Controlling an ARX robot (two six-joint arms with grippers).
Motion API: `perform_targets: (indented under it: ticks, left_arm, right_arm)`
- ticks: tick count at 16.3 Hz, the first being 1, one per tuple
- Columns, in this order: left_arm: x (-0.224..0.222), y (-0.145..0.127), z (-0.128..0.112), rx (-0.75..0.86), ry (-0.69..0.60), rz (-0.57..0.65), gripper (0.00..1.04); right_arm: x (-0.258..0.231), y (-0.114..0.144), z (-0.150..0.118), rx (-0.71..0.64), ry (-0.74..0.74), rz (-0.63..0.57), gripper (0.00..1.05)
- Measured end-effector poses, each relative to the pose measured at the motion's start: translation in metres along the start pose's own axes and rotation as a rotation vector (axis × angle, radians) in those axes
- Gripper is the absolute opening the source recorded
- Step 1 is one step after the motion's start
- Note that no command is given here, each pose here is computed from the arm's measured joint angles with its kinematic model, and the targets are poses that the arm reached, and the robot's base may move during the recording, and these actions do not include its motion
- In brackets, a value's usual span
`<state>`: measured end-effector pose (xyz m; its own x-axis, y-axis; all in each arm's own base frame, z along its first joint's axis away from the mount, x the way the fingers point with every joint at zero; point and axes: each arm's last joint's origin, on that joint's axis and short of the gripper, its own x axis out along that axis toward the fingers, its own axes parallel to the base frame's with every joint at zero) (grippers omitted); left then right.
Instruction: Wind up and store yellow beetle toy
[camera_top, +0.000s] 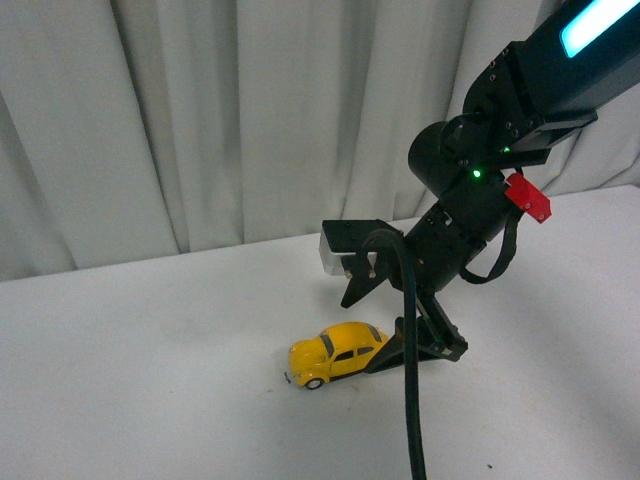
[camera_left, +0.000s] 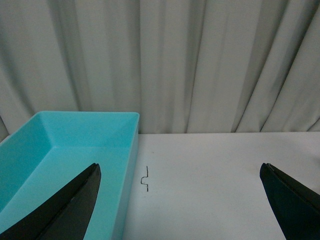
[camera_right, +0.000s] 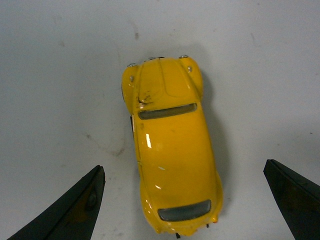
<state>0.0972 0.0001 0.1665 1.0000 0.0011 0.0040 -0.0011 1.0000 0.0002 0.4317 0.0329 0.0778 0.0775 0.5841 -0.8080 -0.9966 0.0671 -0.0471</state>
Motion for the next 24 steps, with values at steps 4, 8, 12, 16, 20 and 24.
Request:
perform_targets:
  ticks: [4, 8, 12, 16, 20, 24]
  left_arm:
    - [0.0, 0.0, 0.0, 0.0, 0.0, 0.0, 0.98]
    - [0.0, 0.0, 0.0, 0.0, 0.0, 0.0, 0.98]
    - [0.0, 0.0, 0.0, 0.0, 0.0, 0.0, 0.98]
    - [0.0, 0.0, 0.0, 0.0, 0.0, 0.0, 0.98]
    - [0.0, 0.0, 0.0, 0.0, 0.0, 0.0, 0.98]
    - [0.0, 0.0, 0.0, 0.0, -0.001, 0.0, 0.98]
  right_arm:
    - [0.014, 0.005, 0.008, 0.002, 0.002, 0.005, 0.98]
    - [0.024, 0.005, 0.012, 0.009, 0.002, 0.02, 0.91]
    - [0.028, 0.005, 0.009, 0.016, 0.009, 0.026, 0.59]
    - [0.027, 0.004, 0.008, 0.011, 0.007, 0.018, 0.42]
    - [0.025, 0.003, 0.003, 0.013, 0.003, 0.012, 0.42]
    - [0.02, 0.004, -0.011, 0.022, -0.018, -0.001, 0.42]
